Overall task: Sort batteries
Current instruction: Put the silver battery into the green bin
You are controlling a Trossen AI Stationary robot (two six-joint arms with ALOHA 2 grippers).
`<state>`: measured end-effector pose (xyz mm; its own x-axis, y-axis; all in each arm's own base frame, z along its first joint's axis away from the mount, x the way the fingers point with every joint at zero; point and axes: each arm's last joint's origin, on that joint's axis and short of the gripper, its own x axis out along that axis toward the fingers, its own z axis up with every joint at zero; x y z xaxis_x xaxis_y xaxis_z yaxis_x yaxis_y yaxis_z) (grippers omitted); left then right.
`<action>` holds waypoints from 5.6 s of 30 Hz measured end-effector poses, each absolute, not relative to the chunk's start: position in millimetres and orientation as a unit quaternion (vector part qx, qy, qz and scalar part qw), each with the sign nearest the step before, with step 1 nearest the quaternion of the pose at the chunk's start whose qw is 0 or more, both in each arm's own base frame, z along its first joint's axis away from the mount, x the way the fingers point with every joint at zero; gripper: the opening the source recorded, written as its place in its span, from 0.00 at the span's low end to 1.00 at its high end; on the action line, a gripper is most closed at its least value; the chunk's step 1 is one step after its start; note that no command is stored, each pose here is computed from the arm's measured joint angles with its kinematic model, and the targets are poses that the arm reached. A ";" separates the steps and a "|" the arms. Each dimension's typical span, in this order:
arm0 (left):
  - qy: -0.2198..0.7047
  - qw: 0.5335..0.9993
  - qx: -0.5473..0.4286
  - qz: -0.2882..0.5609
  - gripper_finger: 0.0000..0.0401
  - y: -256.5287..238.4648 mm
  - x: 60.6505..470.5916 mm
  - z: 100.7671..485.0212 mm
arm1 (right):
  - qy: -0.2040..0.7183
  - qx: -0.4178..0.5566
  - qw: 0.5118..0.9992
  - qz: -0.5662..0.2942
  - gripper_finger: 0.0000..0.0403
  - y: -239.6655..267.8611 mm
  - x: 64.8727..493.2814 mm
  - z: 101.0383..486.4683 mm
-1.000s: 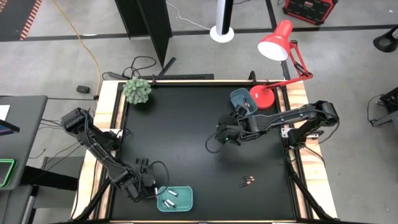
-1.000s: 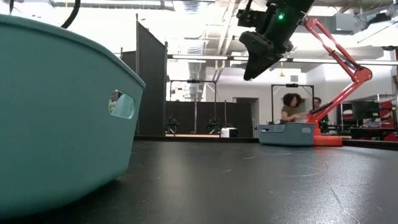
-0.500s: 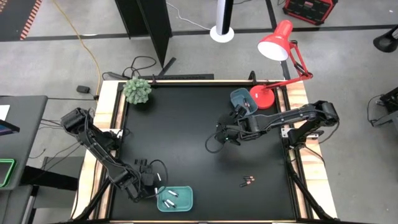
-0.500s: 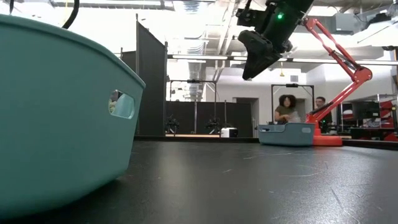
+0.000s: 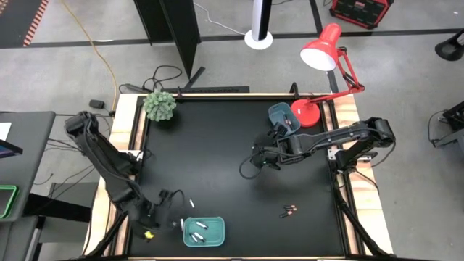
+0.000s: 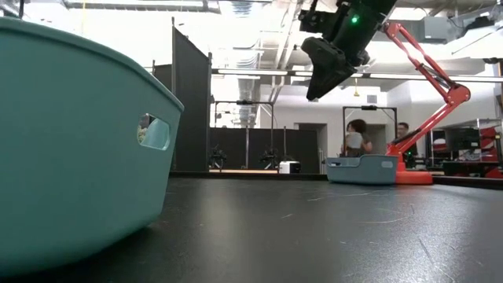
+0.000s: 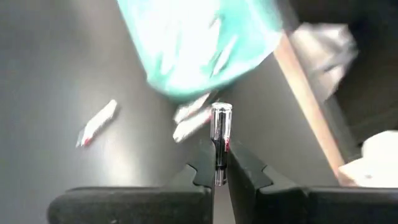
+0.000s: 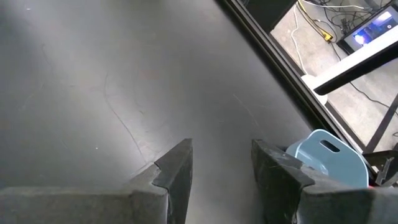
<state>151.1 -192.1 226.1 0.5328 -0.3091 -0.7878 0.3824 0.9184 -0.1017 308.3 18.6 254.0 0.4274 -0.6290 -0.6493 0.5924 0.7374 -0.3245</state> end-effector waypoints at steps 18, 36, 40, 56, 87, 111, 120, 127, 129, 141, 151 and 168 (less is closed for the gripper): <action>0.375 0.912 0.026 -0.165 0.11 -183.2 216.9 208.4 | 0.395 -0.023 0.845 -0.361 0.44 18.7 308.3 253.9; 0.410 0.899 0.115 -0.103 0.57 -123.3 249.4 200.2 | 0.395 -0.026 0.845 -0.359 0.44 20.3 308.2 253.9; 0.428 0.888 0.141 -0.085 0.53 -98.1 256.9 196.9 | 0.397 -0.034 0.847 -0.350 0.44 24.2 307.9 253.9; 0.474 0.845 0.157 -0.193 0.49 -59.5 313.5 136.4 | 0.398 -0.040 0.850 -0.342 0.44 28.9 307.7 254.0; 0.425 0.855 0.167 -0.245 0.04 -86.3 298.8 208.2 | 0.397 -0.040 0.851 -0.342 0.44 28.9 307.8 254.1; 0.403 0.866 0.129 -0.265 0.41 -192.8 259.3 205.1 | 0.472 0.070 0.819 -0.318 0.47 59.4 282.6 230.2; 0.413 0.872 0.119 -0.235 0.48 -188.3 249.9 215.7 | 0.506 0.209 0.735 -0.400 0.51 82.5 237.9 177.6; 0.371 0.897 0.128 -0.204 0.45 -191.1 229.3 241.7 | 0.544 0.243 0.658 -0.461 0.51 83.9 207.3 154.7; 0.368 0.901 0.127 -0.192 0.44 -191.5 222.5 246.4 | 0.546 0.254 0.662 -0.446 0.51 88.6 207.2 151.9; 0.366 0.911 0.132 -0.138 0.44 -197.6 192.7 256.0 | 0.588 0.296 0.607 -0.445 0.50 92.7 186.7 132.3; 0.375 0.910 0.129 -0.123 0.44 -196.8 190.3 254.3 | 0.589 0.307 0.630 -0.403 0.24 98.9 192.6 130.0; 0.382 0.909 0.136 -0.097 0.44 -193.4 188.9 252.4 | 0.559 0.216 0.758 -0.258 0.02 114.9 231.8 162.8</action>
